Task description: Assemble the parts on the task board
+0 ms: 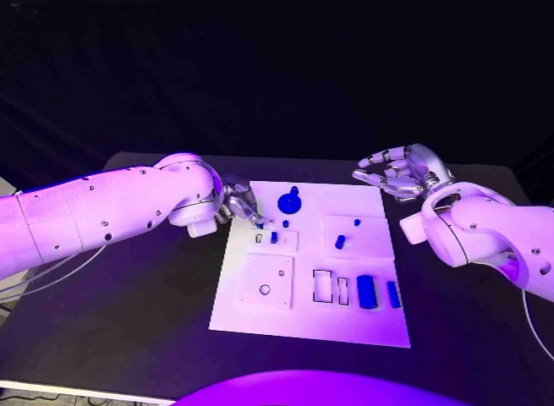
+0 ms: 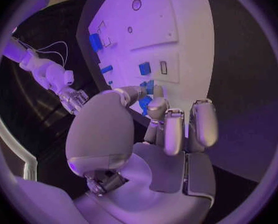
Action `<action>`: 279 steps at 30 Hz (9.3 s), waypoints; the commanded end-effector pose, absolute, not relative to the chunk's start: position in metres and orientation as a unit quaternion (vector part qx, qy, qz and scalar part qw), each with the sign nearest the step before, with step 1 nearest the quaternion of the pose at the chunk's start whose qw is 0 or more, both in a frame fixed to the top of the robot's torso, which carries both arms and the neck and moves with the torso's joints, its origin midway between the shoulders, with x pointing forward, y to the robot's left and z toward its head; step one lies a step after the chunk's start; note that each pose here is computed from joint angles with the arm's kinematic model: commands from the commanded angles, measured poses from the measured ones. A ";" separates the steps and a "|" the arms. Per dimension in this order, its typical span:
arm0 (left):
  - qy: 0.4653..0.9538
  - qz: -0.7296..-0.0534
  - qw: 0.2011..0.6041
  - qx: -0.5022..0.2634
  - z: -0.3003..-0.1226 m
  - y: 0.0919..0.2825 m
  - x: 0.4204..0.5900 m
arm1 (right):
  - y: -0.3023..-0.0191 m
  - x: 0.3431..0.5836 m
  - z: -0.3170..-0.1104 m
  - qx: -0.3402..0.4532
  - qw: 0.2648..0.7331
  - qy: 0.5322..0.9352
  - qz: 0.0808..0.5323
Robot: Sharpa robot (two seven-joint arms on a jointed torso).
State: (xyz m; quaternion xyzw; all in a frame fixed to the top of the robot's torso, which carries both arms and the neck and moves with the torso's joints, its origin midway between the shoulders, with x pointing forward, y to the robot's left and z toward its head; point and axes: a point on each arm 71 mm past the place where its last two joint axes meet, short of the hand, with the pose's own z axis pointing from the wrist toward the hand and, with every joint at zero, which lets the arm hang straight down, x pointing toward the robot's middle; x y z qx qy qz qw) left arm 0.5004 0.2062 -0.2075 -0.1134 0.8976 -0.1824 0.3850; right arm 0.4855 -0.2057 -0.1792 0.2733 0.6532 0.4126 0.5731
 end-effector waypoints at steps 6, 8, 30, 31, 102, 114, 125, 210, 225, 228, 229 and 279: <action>0.896 -0.163 0.402 -0.100 -0.217 0.202 0.494 | -0.205 0.485 -0.179 0.260 0.575 0.654 0.417; 0.896 -0.160 0.402 -0.097 -0.218 0.202 0.493 | -0.205 0.485 -0.179 0.260 0.575 0.654 0.417; 0.913 -0.134 0.380 -0.065 -0.226 0.199 0.489 | -0.206 0.485 -0.179 0.259 0.577 0.653 0.417; 0.913 -0.134 0.380 -0.064 -0.227 0.199 0.488 | -0.206 0.485 -0.179 0.259 0.577 0.653 0.417; 0.919 -0.119 0.373 -0.049 -0.237 0.193 0.489 | -0.206 0.485 -0.180 0.258 0.577 0.653 0.417; 0.916 -0.121 0.377 -0.056 -0.236 0.192 0.490 | -0.206 0.484 -0.180 0.258 0.577 0.654 0.416; 0.922 -0.128 0.361 -0.058 -0.238 0.191 0.488 | -0.207 0.484 -0.180 0.258 0.577 0.654 0.416; 0.783 -0.273 0.546 0.120 -0.227 0.150 0.497 | -0.214 0.484 -0.181 0.253 0.586 0.651 0.411; 0.803 -0.236 0.532 0.125 -0.233 0.147 0.501 | -0.213 0.484 -0.180 0.252 0.587 0.650 0.412; 0.802 -0.235 0.535 0.124 -0.233 0.146 0.502 | -0.213 0.484 -0.180 0.252 0.587 0.650 0.412; 0.801 -0.236 0.537 0.123 -0.232 0.146 0.502 | -0.213 0.484 -0.180 0.252 0.587 0.650 0.412; 0.811 -0.254 0.513 0.124 -0.238 0.134 0.506 | -0.211 0.483 -0.180 0.248 0.586 0.651 0.413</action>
